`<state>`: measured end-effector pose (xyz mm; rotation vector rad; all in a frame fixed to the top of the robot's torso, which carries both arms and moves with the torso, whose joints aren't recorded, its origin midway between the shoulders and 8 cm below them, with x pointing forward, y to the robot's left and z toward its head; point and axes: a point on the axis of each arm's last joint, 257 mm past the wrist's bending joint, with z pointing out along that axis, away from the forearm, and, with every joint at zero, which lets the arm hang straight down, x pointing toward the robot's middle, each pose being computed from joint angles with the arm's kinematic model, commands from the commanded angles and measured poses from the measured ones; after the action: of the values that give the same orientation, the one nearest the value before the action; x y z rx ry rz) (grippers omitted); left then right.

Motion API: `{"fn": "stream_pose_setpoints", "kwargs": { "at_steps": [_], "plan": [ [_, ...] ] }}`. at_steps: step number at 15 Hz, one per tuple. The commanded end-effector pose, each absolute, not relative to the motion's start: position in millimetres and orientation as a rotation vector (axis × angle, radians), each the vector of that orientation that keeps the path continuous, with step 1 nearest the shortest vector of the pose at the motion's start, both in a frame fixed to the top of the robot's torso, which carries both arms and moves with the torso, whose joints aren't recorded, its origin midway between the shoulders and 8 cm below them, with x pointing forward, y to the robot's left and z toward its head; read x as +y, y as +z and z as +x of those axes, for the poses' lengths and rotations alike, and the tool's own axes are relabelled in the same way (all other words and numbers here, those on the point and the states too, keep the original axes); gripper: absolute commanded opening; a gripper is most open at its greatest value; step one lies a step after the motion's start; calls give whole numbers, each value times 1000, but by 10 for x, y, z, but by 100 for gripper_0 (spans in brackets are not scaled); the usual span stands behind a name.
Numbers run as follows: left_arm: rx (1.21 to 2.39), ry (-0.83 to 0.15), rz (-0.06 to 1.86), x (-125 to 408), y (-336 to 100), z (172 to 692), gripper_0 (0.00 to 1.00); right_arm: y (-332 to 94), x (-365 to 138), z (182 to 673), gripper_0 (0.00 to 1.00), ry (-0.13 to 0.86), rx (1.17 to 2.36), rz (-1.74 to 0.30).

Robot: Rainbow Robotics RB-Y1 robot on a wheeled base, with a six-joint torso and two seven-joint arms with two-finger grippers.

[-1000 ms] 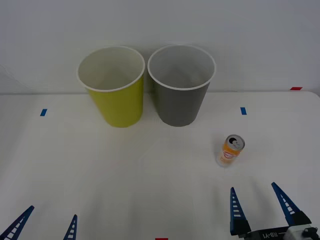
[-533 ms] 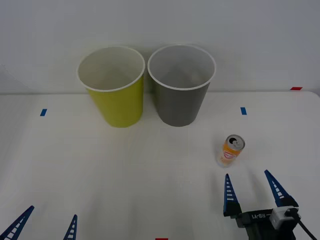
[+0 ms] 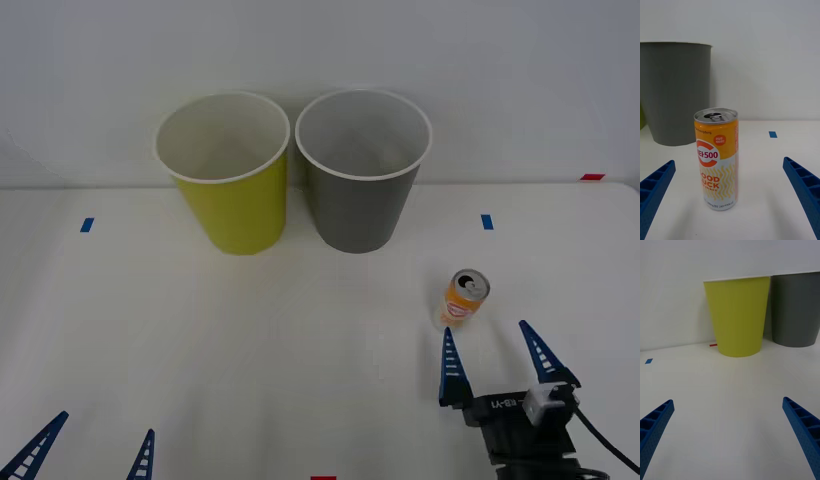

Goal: Put cans in the gray bin and PET bottles in the light green bin.

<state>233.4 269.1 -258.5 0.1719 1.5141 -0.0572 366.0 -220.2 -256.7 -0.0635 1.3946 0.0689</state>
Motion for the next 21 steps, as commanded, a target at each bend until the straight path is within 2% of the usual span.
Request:
{"fn": "stream_pose_setpoints", "kwargs": {
  "at_steps": [1, 21],
  "plan": [
    [1514, -57, 172, 2691, -2585, 2334, 100, -2562, -2172, 3755, 100, 65, 1403, -74],
    [1514, -57, 172, 2691, -2585, 2334, 100, -2495, -1972, 4298, 100, 68, 1457, -103]
  ]
}}
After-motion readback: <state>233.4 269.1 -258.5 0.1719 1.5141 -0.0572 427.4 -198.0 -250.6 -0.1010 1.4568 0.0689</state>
